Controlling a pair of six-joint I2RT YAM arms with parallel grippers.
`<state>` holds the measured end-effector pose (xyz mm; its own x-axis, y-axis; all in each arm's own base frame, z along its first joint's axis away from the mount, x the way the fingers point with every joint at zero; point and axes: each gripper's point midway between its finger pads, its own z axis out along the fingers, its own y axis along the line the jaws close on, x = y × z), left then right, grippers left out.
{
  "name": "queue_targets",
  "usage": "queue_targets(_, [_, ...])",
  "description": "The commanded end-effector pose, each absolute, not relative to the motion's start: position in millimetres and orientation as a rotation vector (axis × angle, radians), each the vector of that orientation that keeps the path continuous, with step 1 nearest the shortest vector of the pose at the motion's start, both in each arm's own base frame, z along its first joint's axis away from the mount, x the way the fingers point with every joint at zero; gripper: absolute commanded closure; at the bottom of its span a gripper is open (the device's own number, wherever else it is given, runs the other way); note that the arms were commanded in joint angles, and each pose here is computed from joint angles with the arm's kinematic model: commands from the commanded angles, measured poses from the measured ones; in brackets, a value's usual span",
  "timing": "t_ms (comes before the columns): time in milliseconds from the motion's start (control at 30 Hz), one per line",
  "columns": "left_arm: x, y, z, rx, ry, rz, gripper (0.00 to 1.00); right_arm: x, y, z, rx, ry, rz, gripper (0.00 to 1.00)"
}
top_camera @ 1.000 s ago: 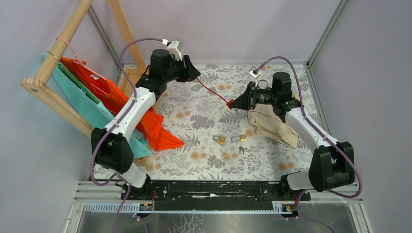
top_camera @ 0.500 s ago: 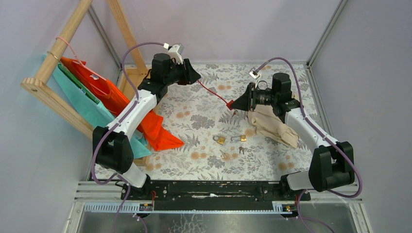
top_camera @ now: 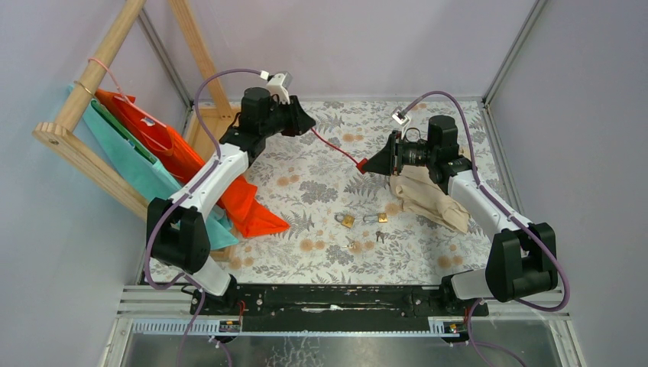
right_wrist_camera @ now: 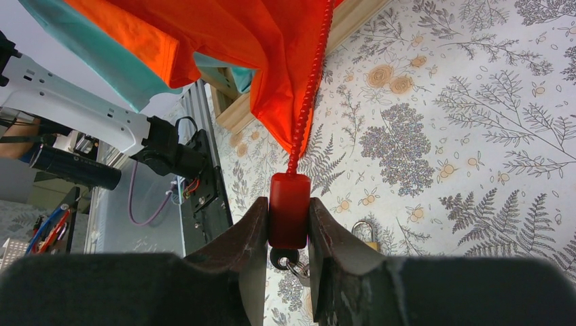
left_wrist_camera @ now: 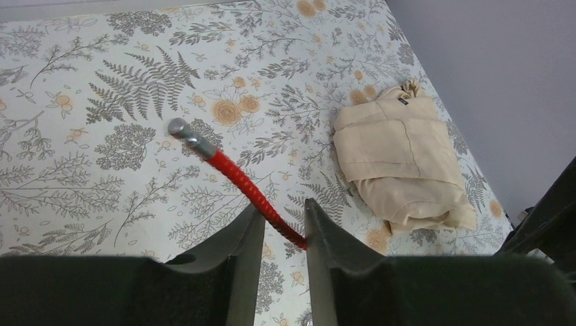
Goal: Lock with the key
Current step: Lock the lock.
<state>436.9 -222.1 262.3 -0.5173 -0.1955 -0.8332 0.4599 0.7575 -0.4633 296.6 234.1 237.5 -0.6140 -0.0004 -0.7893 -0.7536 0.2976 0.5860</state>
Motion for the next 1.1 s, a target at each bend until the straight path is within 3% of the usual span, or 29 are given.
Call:
queue_targets(0, [435.8, -233.0, 282.4, 0.292, 1.850, -0.834, 0.72, 295.0, 235.0, 261.5, -0.734, 1.763, 1.366, 0.96])
queue_targets(533, [364.6, -264.1, 286.9, 0.819, 1.714, -0.991, 0.88, 296.8, 230.7, 253.1, -0.889, 1.745, 1.266, 1.00])
queue_targets(1067, [311.9, -283.3, 289.8, 1.008, 1.674, -1.135, 0.82, 287.4, 229.7, 244.1, -1.054, 1.726, 1.283, 1.00])
